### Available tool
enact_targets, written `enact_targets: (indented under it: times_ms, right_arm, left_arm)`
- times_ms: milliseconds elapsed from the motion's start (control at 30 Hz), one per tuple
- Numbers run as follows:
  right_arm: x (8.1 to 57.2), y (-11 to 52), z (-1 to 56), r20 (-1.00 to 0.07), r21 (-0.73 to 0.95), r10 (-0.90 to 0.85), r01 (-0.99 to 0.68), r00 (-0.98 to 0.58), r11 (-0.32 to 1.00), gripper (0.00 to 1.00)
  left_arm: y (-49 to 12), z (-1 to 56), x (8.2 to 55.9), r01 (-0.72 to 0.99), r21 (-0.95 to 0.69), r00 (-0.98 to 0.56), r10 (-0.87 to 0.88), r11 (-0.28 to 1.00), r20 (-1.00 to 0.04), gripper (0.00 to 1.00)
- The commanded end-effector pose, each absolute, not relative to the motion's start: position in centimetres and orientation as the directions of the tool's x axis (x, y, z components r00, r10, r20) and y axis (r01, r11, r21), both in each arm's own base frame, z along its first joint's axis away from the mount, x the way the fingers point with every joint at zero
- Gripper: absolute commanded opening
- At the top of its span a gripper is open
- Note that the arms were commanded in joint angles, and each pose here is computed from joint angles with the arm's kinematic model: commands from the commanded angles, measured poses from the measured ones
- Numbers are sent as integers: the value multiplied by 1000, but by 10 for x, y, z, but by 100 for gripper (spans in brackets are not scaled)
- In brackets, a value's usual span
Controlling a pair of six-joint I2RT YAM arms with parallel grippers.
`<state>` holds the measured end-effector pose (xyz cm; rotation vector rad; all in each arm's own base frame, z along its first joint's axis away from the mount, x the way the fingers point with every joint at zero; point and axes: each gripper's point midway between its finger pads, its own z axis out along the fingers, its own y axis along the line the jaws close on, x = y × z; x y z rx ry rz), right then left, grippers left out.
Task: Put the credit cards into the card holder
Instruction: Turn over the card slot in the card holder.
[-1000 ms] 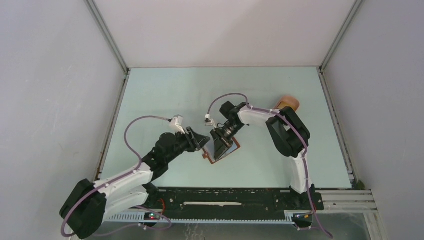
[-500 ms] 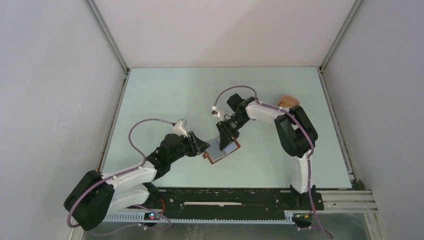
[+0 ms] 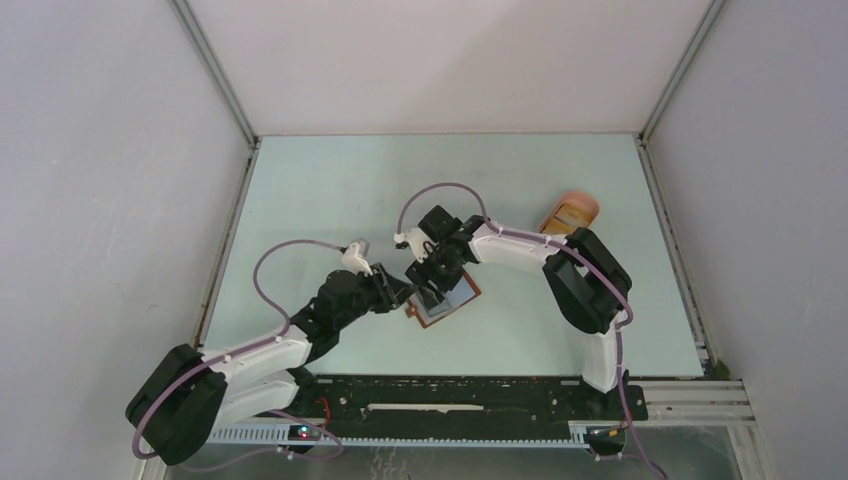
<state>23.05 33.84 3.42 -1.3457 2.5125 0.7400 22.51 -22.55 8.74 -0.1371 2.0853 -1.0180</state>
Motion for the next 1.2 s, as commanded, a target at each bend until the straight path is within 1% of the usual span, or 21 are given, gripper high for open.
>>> enact_targets:
  times_ms: [0, 200, 300, 333, 433, 533, 600, 733, 900, 1033, 1167]
  right_arm:
    - [249, 337, 33, -430, 152, -740, -849, -518, 506, 70]
    - [250, 331, 17, -387, 120, -766, -852, -513, 510, 66]
    - [250, 329, 14, -381, 109, -771, -853, -510, 510, 62]
    - [251, 329, 15, -381, 107, -772, -853, -509, 510, 60]
    - [253, 328, 22, -396, 120, -759, -849, -516, 515, 49]
    - [255, 328, 33, -418, 159, -738, -843, -529, 514, 44]
    - [256, 328, 41, -436, 198, -719, -837, -542, 511, 39]
    - [254, 323, 47, -437, 300, -687, -814, -581, 498, 39]
    - [255, 315, 54, -423, 434, -641, -764, -641, 478, 42]
    - [263, 305, 62, -430, 469, -610, -742, -666, 480, 46]
    - [275, 294, 68, -448, 435, -594, -743, -669, 508, 52]
  left_arm:
    - [-218, 86, 225, 228, -697, -654, -423, 680, -627, 38]
    - [-214, 83, 220, 225, -698, -652, -427, 679, -626, 38]
    - [-214, 82, 219, 227, -698, -655, -424, 679, -625, 38]
    - [-214, 82, 218, 231, -699, -657, -421, 677, -625, 38]
    - [-220, 87, 217, 253, -708, -663, -415, 659, -623, 38]
    - [-227, 92, 218, 276, -722, -672, -409, 635, -617, 39]
    - [-232, 95, 220, 285, -727, -675, -408, 624, -615, 36]
    - [-241, 97, 227, 297, -723, -685, -388, 624, -616, 32]
    - [-253, 90, 241, 290, -706, -709, -351, 646, -612, 31]
    - [-270, 83, 248, 304, -709, -745, -305, 636, -593, 30]
    - [-283, 80, 256, 315, -717, -765, -281, 622, -580, 29]
